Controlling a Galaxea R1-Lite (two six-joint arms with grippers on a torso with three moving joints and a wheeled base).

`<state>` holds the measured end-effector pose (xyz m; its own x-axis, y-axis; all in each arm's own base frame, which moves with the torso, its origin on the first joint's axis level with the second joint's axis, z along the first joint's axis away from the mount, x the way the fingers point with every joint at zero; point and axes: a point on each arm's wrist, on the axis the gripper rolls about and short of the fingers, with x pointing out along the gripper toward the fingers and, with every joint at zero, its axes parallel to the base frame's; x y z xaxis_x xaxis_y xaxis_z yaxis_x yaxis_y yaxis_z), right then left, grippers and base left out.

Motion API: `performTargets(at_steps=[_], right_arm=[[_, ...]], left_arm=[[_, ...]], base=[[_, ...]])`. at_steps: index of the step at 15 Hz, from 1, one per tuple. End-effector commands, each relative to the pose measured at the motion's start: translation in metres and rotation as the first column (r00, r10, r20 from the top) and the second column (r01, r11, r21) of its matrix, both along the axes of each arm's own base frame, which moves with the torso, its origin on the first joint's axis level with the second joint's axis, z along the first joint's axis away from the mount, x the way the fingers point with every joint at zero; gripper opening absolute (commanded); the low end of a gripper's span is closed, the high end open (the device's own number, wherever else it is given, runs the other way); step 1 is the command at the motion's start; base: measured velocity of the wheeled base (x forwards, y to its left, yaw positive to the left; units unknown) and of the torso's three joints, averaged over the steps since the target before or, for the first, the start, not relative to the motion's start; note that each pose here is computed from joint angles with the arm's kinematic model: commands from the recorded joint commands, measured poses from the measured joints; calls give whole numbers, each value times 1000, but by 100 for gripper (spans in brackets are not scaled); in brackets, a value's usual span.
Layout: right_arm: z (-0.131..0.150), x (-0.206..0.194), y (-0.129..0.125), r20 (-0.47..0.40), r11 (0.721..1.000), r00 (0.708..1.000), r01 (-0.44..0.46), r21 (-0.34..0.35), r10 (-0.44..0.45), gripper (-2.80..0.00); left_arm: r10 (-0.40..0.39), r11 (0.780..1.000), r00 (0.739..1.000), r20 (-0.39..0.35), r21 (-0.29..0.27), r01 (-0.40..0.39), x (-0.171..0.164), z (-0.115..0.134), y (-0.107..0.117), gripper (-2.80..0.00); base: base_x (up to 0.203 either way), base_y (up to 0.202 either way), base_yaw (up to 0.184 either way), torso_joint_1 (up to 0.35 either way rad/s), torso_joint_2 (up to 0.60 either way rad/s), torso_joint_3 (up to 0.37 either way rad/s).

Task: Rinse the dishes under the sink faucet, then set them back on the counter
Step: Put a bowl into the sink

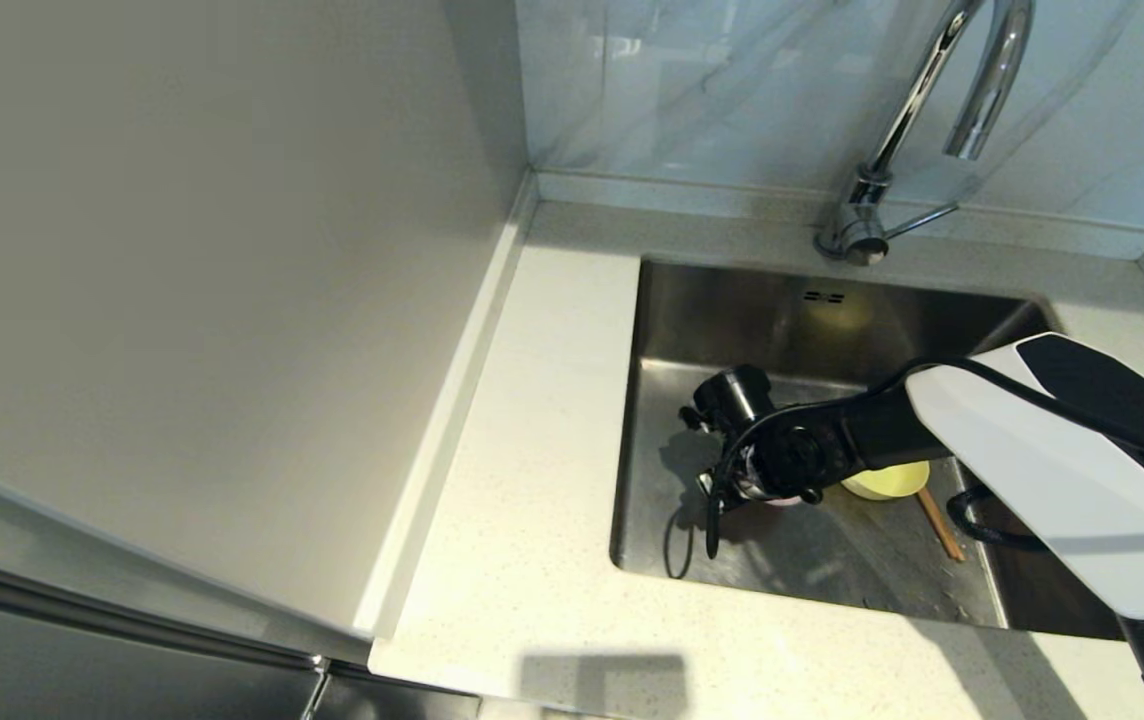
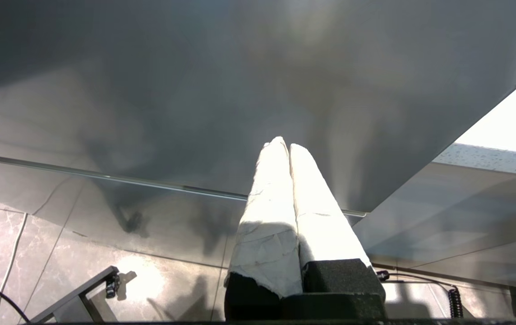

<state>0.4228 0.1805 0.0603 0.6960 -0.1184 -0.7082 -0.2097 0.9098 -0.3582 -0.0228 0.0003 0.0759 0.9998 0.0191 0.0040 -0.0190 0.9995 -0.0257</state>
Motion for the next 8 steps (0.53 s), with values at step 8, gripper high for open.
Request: performTargets(at_steps=[8], right_arm=[[-21, 8, -1, -27, 1000, 1000, 7, -18, -7, -280]], left_arm=[[1, 1000, 1000, 4, 0, -1, 0, 0, 0, -280]], base=[[0, 0, 0, 0, 0, 0]])
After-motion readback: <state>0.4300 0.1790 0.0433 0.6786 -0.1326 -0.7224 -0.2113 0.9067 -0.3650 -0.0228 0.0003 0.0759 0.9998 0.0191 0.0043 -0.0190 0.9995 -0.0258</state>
